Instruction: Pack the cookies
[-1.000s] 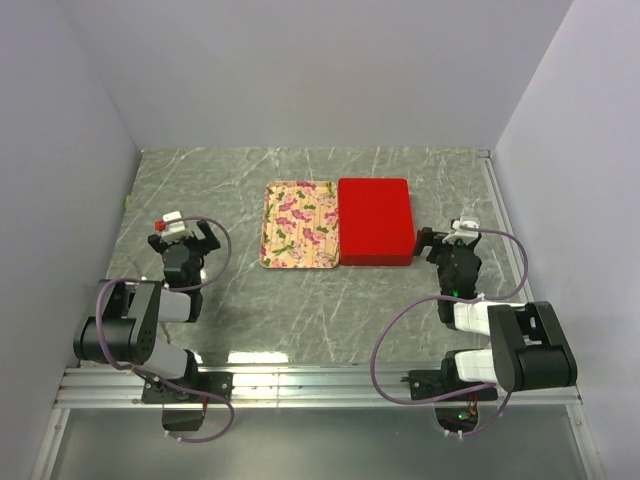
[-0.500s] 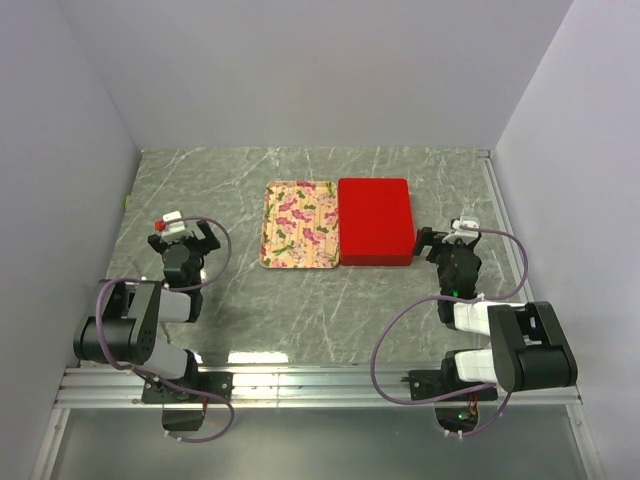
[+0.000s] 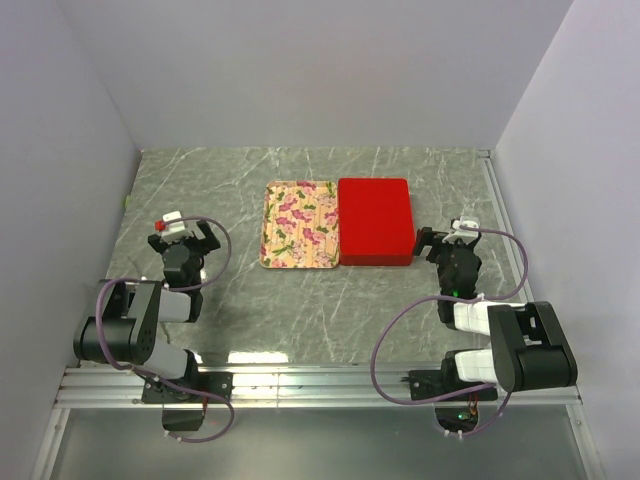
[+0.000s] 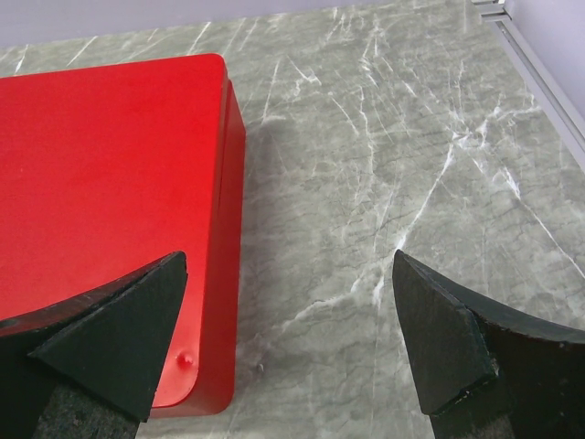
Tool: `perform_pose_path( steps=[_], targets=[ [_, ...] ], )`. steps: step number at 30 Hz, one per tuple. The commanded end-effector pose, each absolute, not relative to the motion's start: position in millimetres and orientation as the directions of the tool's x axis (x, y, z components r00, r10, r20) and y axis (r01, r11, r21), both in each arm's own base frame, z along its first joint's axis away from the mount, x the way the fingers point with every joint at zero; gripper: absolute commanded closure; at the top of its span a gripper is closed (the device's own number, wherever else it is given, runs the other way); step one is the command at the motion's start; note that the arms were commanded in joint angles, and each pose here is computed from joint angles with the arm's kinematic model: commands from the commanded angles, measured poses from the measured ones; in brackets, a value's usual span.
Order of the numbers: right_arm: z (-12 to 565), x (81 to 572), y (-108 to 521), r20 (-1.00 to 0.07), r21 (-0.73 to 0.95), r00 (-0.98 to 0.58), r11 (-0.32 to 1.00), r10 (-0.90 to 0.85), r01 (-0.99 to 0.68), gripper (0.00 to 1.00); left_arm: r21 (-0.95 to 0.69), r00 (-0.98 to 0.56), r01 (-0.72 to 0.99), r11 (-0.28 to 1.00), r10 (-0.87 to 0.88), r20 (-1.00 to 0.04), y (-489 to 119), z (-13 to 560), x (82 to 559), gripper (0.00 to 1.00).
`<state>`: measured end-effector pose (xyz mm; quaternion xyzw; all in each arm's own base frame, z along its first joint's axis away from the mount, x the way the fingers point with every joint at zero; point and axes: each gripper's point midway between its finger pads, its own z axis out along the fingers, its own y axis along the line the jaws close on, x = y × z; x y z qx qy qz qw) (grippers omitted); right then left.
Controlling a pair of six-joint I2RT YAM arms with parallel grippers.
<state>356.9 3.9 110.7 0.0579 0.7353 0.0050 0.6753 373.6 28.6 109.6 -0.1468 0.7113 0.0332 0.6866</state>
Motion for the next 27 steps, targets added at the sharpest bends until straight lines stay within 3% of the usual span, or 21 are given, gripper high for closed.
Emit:
perform_pose_path(
  steps=[1,27],
  targets=[
    [140.1,366.4,0.5,-0.994,0.106,0.017,0.990,0.105,0.089,0.00,-0.165,0.051,-0.229,0.959,-0.157,-0.986,26.7,128.3,377.1,0.01],
    [140.4,366.7,0.8,-0.995,0.104,0.016,0.991,0.103,0.088,0.00,-0.165,0.051,-0.229,0.959,-0.157,-0.986,26.7,128.3,377.1,0.00]
  ],
)
